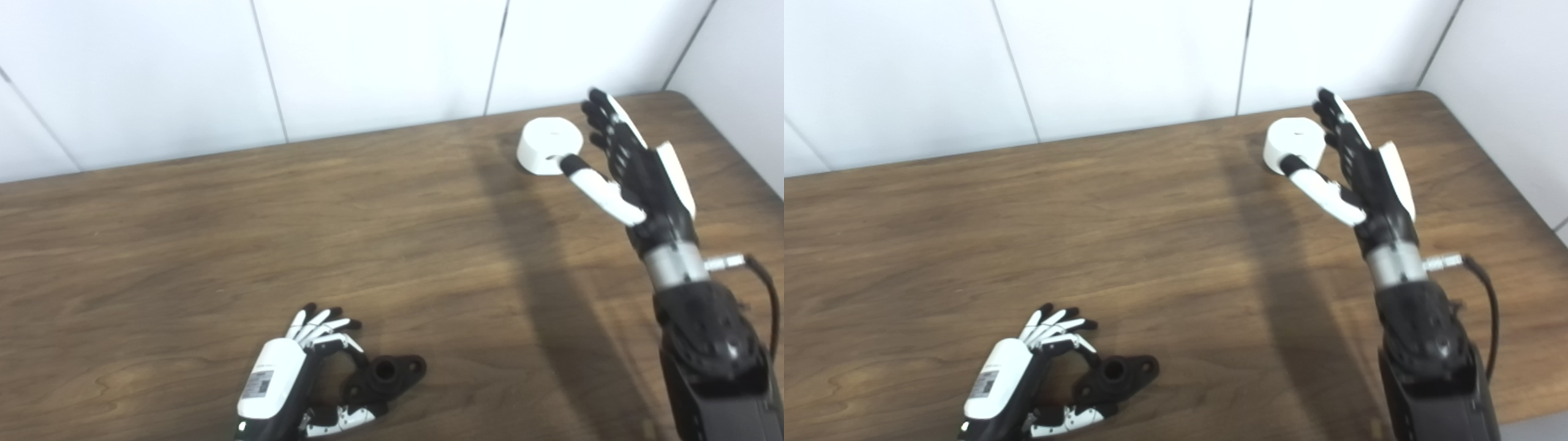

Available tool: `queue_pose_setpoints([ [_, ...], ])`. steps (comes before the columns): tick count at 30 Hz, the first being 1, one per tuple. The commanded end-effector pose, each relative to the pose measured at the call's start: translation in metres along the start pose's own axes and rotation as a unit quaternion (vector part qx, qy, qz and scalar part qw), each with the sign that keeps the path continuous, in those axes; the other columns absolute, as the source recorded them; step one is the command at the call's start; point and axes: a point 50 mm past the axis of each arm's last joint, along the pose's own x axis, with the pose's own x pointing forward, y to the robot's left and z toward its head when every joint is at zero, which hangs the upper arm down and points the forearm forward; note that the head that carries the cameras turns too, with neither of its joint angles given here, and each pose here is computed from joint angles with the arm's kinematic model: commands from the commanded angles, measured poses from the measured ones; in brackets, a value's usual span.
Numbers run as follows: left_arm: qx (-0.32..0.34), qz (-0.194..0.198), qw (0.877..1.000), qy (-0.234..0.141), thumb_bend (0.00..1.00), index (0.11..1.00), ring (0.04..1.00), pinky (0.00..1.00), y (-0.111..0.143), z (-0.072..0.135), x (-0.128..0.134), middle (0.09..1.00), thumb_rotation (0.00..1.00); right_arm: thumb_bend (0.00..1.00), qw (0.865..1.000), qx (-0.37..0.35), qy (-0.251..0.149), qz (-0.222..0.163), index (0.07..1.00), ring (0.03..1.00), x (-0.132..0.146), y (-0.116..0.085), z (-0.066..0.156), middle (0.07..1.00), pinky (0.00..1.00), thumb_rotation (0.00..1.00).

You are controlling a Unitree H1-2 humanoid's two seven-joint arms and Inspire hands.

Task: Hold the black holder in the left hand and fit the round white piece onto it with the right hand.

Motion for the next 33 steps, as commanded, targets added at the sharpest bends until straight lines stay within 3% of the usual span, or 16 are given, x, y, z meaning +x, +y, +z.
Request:
queue_pose_setpoints([
  [1, 0.007, -0.002, 1.0, 0.007, 0.52, 0.487, 0.907, 1.0, 0.007, -0.007, -0.004, 0.801, 0.04, 0.64, 0.999, -0.034, -0.024, -0.008, 0.937, 0.919, 0.016, -0.007, 0.011, 0.933, 0.89, 0.57],
  [4, 0.006, -0.005, 1.0, 0.007, 0.52, 0.487, 0.908, 1.0, 0.011, -0.011, -0.005, 0.801, 0.04, 0.68, 0.997, -0.069, -0.021, -0.007, 0.929, 0.926, 0.034, -0.011, 0.01, 0.93, 0.89, 0.5],
  [12, 0.001, -0.004, 1.0, -0.003, 0.52, 0.487, 0.886, 0.98, 0.015, -0.015, -0.01, 0.79, 0.04, 0.75, 0.988, -0.156, 0.002, 0.012, 0.927, 0.937, 0.071, -0.026, 0.008, 0.938, 0.9, 0.47],
  [17, 0.002, 0.003, 1.0, -0.007, 0.52, 0.487, 0.886, 0.98, 0.015, -0.017, -0.011, 0.787, 0.04, 0.8, 0.974, -0.224, 0.021, 0.028, 0.913, 0.918, 0.095, -0.04, 0.007, 0.92, 0.86, 0.43],
  [25, 0.001, 0.002, 1.0, -0.004, 0.51, 0.487, 0.885, 0.98, 0.014, -0.02, -0.011, 0.787, 0.04, 0.89, 0.949, -0.303, 0.061, 0.058, 0.875, 0.966, 0.134, -0.066, 0.005, 0.934, 0.86, 0.33],
  [33, -0.001, 0.006, 1.0, -0.006, 0.52, 0.487, 0.889, 0.98, 0.012, -0.022, -0.011, 0.788, 0.04, 0.93, 0.917, -0.372, 0.098, 0.105, 0.88, 1.0, 0.168, -0.081, 0.015, 0.957, 0.86, 0.27],
])
